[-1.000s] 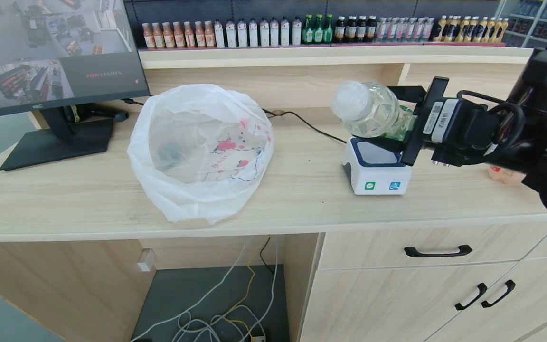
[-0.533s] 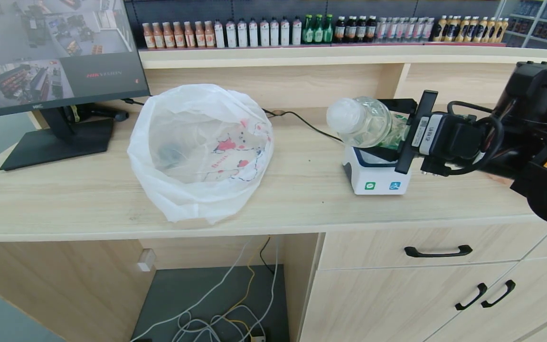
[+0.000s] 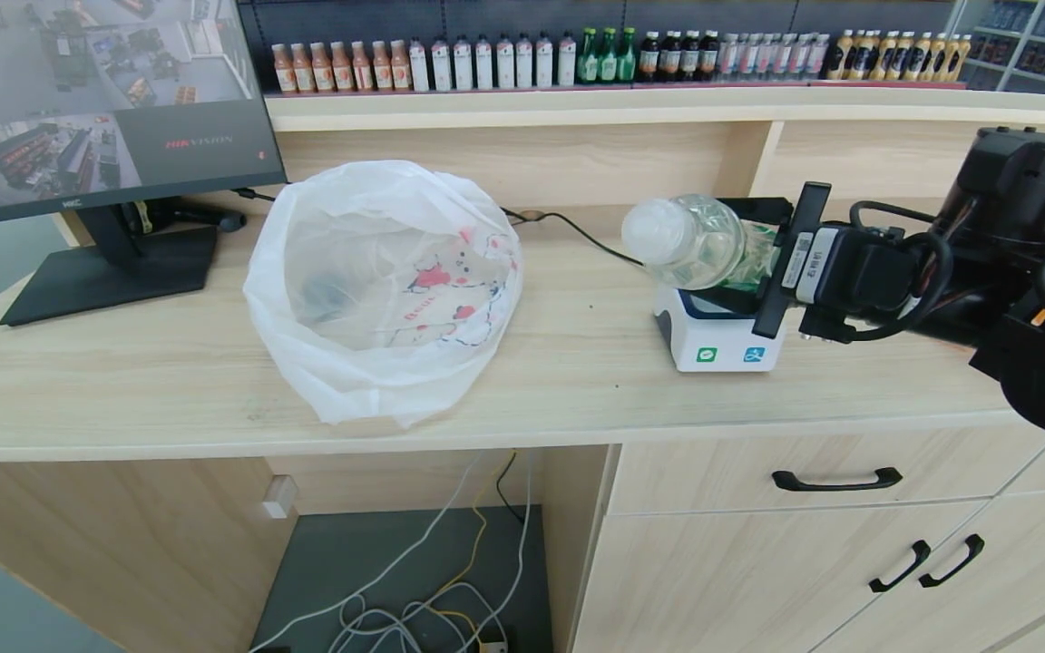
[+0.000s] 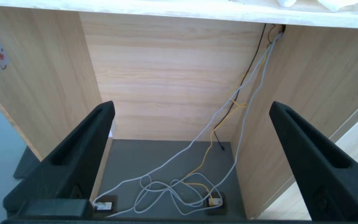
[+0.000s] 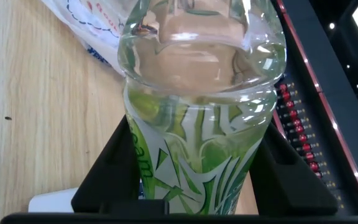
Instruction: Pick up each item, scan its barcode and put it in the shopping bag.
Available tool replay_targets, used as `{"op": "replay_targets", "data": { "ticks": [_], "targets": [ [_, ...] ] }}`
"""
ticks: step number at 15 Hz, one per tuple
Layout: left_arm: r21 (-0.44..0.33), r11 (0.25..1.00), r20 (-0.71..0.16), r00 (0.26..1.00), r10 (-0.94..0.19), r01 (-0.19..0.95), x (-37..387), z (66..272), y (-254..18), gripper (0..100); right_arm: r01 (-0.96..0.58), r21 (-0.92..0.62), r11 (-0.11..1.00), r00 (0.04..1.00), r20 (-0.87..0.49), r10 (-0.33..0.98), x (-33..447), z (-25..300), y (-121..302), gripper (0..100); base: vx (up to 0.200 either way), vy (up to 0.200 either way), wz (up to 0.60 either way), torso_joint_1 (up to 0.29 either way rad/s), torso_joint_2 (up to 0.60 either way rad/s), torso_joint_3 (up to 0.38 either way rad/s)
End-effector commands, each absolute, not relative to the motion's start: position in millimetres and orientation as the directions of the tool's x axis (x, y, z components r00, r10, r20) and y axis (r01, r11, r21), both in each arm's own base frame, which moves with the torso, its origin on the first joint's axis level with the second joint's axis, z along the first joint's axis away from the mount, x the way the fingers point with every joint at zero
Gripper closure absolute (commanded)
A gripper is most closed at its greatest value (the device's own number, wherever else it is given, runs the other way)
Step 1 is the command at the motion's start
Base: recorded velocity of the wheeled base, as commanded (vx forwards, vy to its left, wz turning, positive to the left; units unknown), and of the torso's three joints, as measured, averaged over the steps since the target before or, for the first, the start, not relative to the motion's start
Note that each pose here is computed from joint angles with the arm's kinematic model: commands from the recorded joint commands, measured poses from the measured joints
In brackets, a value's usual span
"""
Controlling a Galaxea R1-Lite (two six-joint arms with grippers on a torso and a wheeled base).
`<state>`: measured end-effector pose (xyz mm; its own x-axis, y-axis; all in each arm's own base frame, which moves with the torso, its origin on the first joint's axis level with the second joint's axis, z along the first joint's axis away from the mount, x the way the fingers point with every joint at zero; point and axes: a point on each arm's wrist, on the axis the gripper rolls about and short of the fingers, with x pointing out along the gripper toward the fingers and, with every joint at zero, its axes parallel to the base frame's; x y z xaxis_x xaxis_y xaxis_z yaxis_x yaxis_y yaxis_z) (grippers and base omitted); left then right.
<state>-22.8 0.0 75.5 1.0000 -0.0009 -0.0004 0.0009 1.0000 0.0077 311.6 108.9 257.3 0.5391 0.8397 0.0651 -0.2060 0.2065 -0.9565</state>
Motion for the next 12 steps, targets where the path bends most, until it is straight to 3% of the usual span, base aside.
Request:
{"op": "replay_targets", "data": {
  "ticks": [1, 12],
  "targets": [
    [0.008, 1.000, 0.000, 1.000, 0.000, 0.000, -22.8, 75.5, 0.0, 0, -0.209, -0.956, 0.205, 0.542, 0.062, 0.838, 312.1, 256.2, 108.3, 100, 0.000, 0.000, 0.00, 0.000, 0.00, 0.000],
    [0.008, 1.000, 0.000, 1.000, -0.002, 0.002, -22.8, 75.5, 0.0, 0, -0.205, -0.955, 0.213, 0.567, 0.061, 0.821, 316.0, 255.5, 100.9, 100, 0.000, 0.000, 0.00, 0.000, 0.00, 0.000]
  ]
}}
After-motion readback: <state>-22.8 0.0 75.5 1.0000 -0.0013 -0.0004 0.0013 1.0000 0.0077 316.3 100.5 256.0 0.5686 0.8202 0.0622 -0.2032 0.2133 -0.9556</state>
